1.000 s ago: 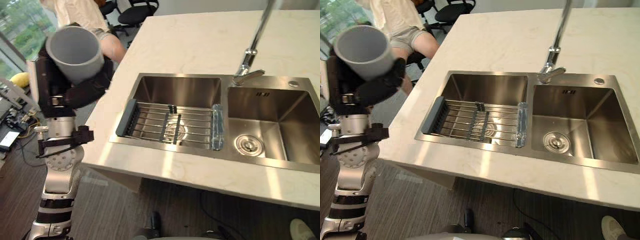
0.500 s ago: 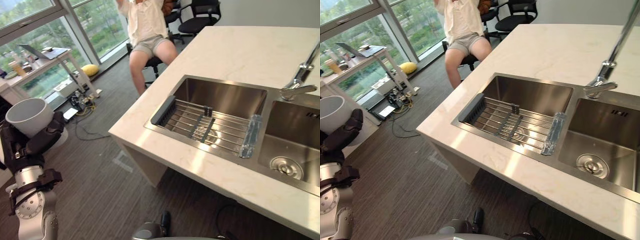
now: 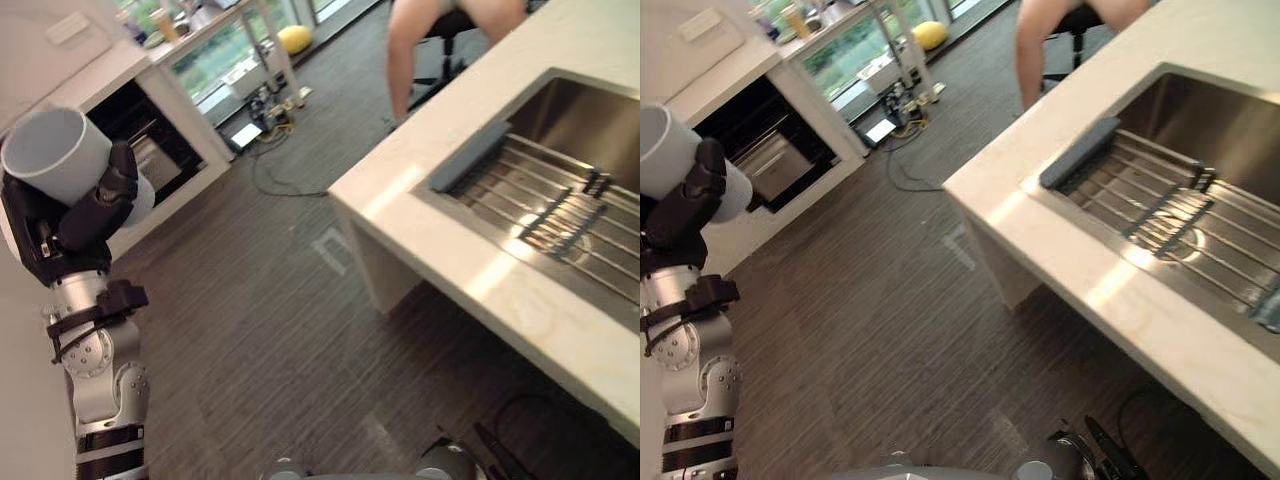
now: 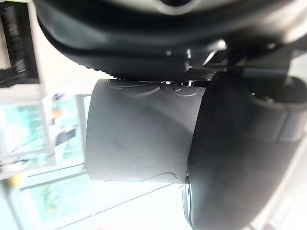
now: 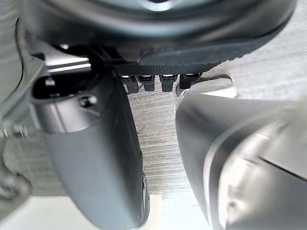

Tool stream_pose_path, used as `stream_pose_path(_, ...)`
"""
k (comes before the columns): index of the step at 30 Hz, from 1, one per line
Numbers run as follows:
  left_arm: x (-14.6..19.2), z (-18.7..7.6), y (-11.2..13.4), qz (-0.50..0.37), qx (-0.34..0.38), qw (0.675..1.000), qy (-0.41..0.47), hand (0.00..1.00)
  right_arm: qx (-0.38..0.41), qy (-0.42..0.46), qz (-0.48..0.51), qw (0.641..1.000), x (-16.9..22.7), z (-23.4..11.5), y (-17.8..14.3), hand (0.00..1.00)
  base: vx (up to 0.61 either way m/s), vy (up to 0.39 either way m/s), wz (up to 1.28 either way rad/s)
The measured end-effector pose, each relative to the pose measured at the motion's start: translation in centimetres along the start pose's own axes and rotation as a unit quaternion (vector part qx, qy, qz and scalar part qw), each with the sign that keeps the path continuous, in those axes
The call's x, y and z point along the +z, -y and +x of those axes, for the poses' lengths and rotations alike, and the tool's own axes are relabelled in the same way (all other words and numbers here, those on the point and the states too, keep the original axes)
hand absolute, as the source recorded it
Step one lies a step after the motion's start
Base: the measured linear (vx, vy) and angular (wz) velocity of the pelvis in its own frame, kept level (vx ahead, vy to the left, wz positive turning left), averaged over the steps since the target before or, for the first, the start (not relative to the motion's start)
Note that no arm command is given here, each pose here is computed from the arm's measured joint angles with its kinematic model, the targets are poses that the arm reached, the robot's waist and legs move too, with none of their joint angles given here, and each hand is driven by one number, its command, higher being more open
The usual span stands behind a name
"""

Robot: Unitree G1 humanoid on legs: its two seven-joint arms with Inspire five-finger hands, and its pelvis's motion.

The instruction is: Walk over to the sink, pick up the cup, carry it to the dishwasher, place the cup inside the dishwasher, then close the dishwasher door

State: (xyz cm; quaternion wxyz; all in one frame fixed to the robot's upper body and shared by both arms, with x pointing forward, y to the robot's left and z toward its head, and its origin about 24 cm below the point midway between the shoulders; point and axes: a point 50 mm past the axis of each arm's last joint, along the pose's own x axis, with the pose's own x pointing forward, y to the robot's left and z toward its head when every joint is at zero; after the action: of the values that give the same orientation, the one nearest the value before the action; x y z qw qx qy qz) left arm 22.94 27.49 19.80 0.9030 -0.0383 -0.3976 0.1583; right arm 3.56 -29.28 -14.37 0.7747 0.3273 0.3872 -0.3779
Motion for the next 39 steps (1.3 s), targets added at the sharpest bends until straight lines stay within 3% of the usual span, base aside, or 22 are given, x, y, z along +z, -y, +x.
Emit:
stream_pose_path(4, 0.0, 1.1, 0.5, 0.038, -0.042, 0.998, -0.009, 0.0, -0.052, -0.018, 0.073, 0.996, -2.4, -0.4, 0.4, 1.0, -0.09, 0.448, 1.36)
stream_pose_path(7, -3.8, -0.7, 1.4, 0.008, -0.051, 0.994, -0.092, 0.0, -0.098, -0.091, 0.141, 0.981, -8.2, -2.8, 2.6, 1.0, 0.03, 0.281, 3.02)
stream_pose_path(9, -5.2, -1.9, 2.4, -0.026, -0.042, 0.991, -0.125, 0.0, -0.095, -0.132, 0.132, 0.978, -11.6, -4.5, 3.0, 1.0, 0.12, 0.059, 2.72)
stream_pose_path(11, -6.3, -2.8, 3.6, -0.06, -0.046, 0.984, -0.161, 0.0, -0.07, -0.155, 0.062, 0.983, -13.1, -5.7, 3.5, 1.0, 0.21, -0.045, 2.6)
stream_pose_path(15, -5.9, -2.3, 3.5, -0.052, -0.057, 0.984, -0.161, 0.0, -0.011, -0.11, -0.053, 0.992, -9.2, -3.6, 1.9, 1.0, 0.21, -0.118, 1.33)
stream_pose_path(16, -5.7, -2.5, 3.5, -0.063, -0.056, 0.983, -0.165, 0.0, 0.021, -0.072, -0.073, 0.995, -5.9, -1.8, 0.1, 1.0, 0.14, -0.138, 0.43)
stream_pose_path(22, -5.0, -2.6, 4.0, -0.086, -0.095, 0.98, -0.152, 0.0, 0.114, -0.015, -0.054, 0.992, -0.4, 0.8, -5.9, 1.0, 0.06, -0.084, 0.0)
stream_pose_path(28, -5.2, -3.3, 4.1, -0.103, -0.113, 0.976, -0.155, 0.0, 0.118, -0.11, -0.039, 0.986, -4.1, 0.6, -6.4, 1.0, 0.04, 0.031, -0.32)
stream_pose_path(39, -7.4, -4.9, 4.8, -0.11, -0.127, 0.965, -0.202, 0.0, 0.063, -0.165, 0.009, 0.984, -7.6, -1.4, -2.0, 1.0, -0.06, 0.018, -0.28)
